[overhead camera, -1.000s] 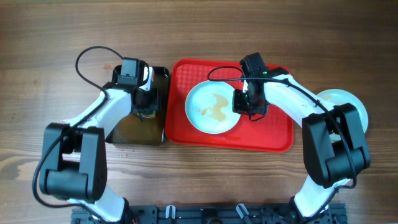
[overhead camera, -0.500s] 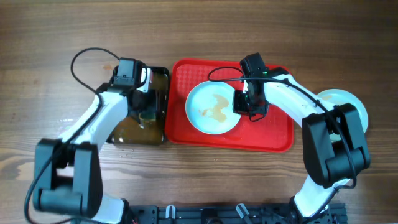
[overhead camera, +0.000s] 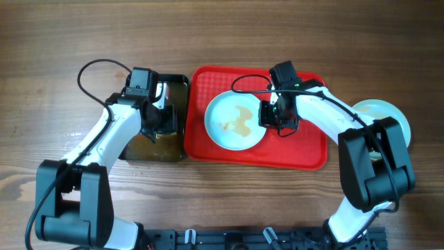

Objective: Clean dirty plates on tray and stack at the side
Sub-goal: 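Lift the last plate with the right gripper and stack it right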

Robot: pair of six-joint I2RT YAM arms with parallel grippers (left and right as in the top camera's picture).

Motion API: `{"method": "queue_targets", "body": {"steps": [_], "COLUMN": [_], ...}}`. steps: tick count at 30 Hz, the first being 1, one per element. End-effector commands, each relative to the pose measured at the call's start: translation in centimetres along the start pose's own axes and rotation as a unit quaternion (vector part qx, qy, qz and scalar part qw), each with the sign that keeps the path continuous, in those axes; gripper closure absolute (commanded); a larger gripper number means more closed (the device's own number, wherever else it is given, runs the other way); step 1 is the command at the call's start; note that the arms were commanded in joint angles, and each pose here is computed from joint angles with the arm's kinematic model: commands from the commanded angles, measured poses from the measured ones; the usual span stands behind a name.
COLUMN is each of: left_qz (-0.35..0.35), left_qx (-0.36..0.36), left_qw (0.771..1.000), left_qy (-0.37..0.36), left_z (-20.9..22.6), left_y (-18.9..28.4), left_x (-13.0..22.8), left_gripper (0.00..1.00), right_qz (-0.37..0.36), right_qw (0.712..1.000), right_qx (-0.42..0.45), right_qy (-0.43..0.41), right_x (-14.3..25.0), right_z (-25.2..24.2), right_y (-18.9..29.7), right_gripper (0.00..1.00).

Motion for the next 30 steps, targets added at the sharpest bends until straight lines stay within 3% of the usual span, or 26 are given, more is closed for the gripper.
{"method": "queue_targets", "body": {"steps": [1, 12, 18, 23, 30], "left_qz": [0.006, 0.003, 0.002, -0.001, -0.004], "left_qx": [0.009, 0.01, 0.01, 0.011, 0.012], "left_qw": [1.0, 1.0, 1.0, 1.0, 1.0], "left_qy": [0.004, 0.003, 0.003, 0.002, 0.002], "left_z": [-0.3, -0.4, -0.4, -0.5, -0.5], "left_y": [-0.1, -0.1, -0.1, -0.1, -0.1], "left_x": [0.2, 0.1, 0.1, -0.1, -0.2], "left_gripper": [0.41, 0.37, 0.35, 0.35, 0.35], "right_qz": [0.029, -0.155, -0.182, -0.211, -0.247], "right_qw": [0.999, 0.978, 0.956, 0.912, 0.826], "right_qx": [0.016, 0.097, 0.21, 0.317, 0.422], "right_qy": [0.011, 0.097, 0.089, 0.154, 0.28], "right_x": [1.6, -2.7, -2.3, -2.2, -1.9], "right_z": [-0.9, -0.8, -3.2, -1.9, 3.0], "right_y": [-1.4, 9.8, 12.8, 14.7, 16.5], "right_gripper": [0.96, 0.96, 0.96, 0.96, 0.96]}}
Point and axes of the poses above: each gripper's point midway between its finger pads, its own y axis back along the fingers, its own z axis along the line the jaws close on, x = y × z, the point moved 2 cm from there along y, back along the fingers, and after that the axes turned 10 degrees about y, right-handed, at the moved point
